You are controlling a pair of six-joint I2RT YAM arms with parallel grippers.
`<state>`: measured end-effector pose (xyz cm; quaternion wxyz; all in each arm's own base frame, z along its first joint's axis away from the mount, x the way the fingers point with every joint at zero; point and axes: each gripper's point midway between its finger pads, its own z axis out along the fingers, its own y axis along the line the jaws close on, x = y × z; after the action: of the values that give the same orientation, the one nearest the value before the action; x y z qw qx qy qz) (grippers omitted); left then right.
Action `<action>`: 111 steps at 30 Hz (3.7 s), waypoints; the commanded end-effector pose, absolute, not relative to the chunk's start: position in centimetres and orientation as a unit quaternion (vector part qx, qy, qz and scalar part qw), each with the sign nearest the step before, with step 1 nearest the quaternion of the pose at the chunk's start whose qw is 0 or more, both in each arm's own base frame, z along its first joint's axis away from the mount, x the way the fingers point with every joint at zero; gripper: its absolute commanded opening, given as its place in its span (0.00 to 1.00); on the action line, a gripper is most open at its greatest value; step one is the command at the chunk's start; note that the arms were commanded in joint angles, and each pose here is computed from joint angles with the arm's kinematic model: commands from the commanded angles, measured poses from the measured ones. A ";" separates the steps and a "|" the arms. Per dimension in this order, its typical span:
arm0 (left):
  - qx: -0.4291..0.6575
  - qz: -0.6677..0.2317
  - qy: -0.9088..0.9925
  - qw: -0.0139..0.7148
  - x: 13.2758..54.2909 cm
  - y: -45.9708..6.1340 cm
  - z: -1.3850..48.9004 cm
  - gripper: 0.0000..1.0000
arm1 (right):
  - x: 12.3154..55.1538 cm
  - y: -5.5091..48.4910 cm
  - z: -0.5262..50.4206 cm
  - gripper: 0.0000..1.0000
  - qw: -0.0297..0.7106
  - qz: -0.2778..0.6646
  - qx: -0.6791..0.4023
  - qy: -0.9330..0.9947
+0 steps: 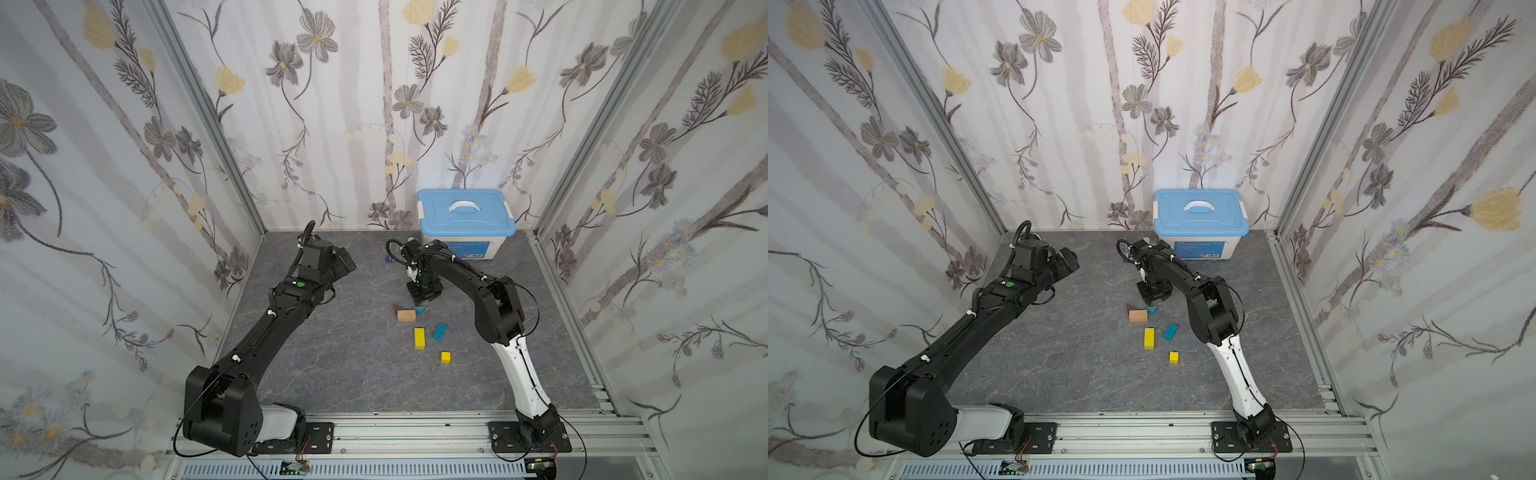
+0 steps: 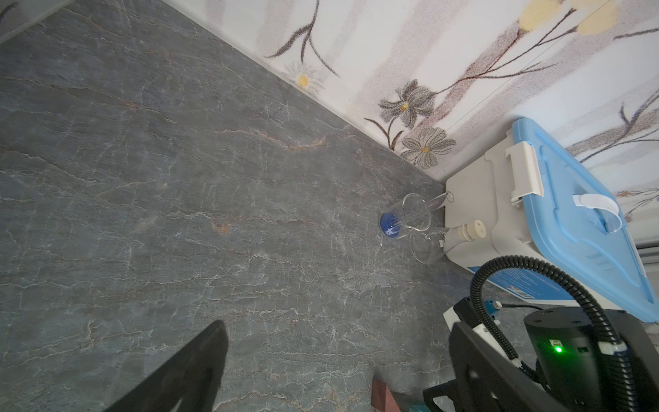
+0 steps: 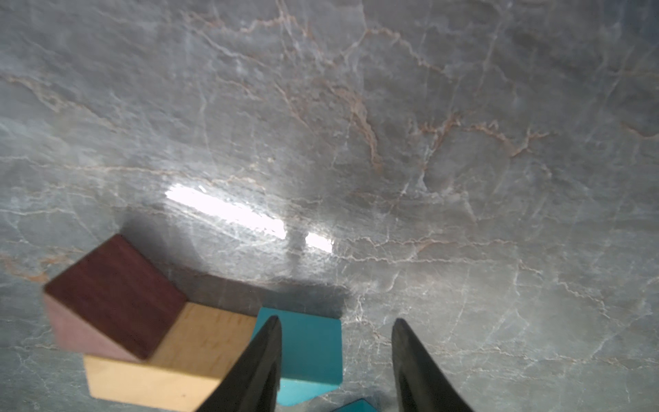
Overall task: Assemble a carrot with building blocks
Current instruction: Assemble the building block at the center of the board.
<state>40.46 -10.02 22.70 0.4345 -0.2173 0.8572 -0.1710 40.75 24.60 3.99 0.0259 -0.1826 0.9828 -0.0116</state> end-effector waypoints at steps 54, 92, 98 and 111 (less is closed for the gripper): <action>-0.216 -0.174 0.849 0.450 40.8 -9.9 24.0 1.00 | 38.1 23.1 3.0 0.51 -0.014 -0.037 -0.157 0.987; -0.194 -0.197 0.847 0.454 39.3 -10.4 26.0 1.00 | 33.0 24.6 12.6 0.73 0.084 -0.003 -0.233 0.969; -0.203 -0.191 0.847 0.452 37.0 -9.5 25.7 1.00 | 29.6 27.1 9.1 0.76 0.074 0.032 -0.222 0.972; -0.226 -0.193 0.822 0.486 33.9 -7.7 27.3 1.00 | 28.0 26.4 3.7 0.72 0.048 -0.024 -0.219 0.974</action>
<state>34.05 -8.27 27.42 0.4835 -0.2147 0.8243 -0.2017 27.62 26.74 3.97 0.0373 -0.2325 0.9718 -0.0103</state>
